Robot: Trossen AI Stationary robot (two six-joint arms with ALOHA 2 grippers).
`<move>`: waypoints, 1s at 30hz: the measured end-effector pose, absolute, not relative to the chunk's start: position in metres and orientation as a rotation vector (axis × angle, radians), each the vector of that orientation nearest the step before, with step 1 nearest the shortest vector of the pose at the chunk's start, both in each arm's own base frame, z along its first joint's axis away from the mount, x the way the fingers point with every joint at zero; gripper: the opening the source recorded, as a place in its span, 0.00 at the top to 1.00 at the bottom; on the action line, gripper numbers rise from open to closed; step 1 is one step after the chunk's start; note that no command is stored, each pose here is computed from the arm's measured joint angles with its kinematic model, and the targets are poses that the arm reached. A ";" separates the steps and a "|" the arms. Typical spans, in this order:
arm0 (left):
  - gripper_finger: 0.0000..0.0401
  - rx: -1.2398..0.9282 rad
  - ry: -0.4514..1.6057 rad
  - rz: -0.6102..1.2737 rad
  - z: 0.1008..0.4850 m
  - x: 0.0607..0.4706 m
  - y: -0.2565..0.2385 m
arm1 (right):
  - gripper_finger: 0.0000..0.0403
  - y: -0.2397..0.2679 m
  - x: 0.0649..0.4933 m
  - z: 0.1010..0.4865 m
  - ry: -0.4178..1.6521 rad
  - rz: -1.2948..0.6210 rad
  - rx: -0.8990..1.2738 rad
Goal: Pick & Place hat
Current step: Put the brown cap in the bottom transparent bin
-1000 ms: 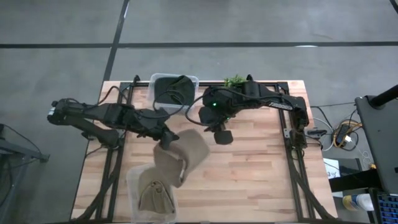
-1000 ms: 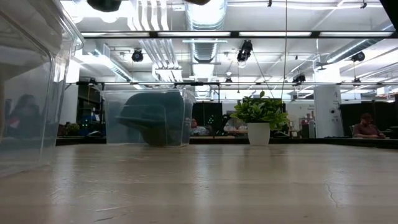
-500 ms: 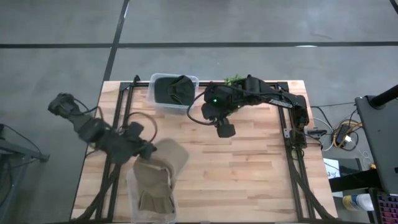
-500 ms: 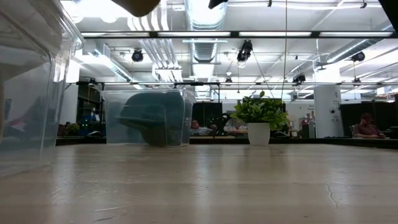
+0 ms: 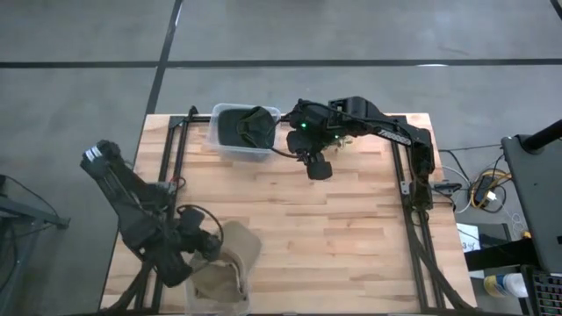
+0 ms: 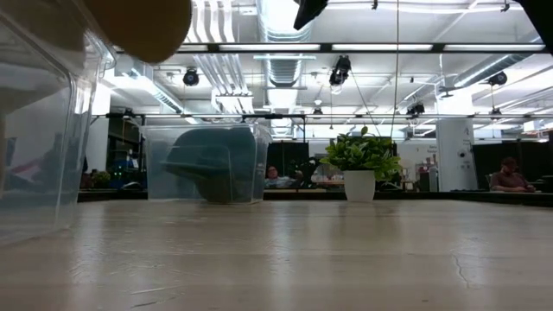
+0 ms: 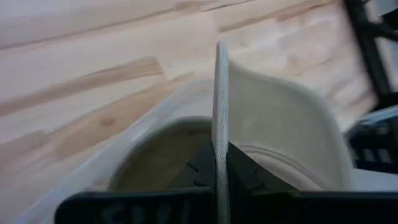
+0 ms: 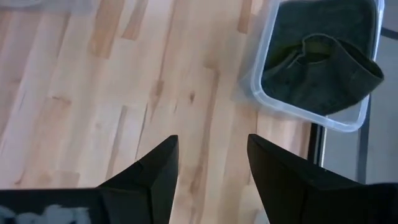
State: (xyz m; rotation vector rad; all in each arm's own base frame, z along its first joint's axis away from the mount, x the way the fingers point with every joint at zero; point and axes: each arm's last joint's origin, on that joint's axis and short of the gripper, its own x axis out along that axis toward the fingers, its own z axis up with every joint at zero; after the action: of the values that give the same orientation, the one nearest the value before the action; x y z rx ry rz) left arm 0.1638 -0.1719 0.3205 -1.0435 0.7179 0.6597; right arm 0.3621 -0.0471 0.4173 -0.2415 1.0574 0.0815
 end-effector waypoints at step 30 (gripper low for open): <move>0.73 -0.843 0.568 0.537 0.346 0.143 -0.152 | 0.54 -0.037 0.379 0.407 0.936 0.316 0.183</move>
State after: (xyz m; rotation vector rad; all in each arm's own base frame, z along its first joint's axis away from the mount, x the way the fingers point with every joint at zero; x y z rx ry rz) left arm 0.1433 -0.1522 0.3463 -0.8426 0.5677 0.5366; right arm 0.3791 -0.0371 0.4072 0.1832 0.9362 0.3158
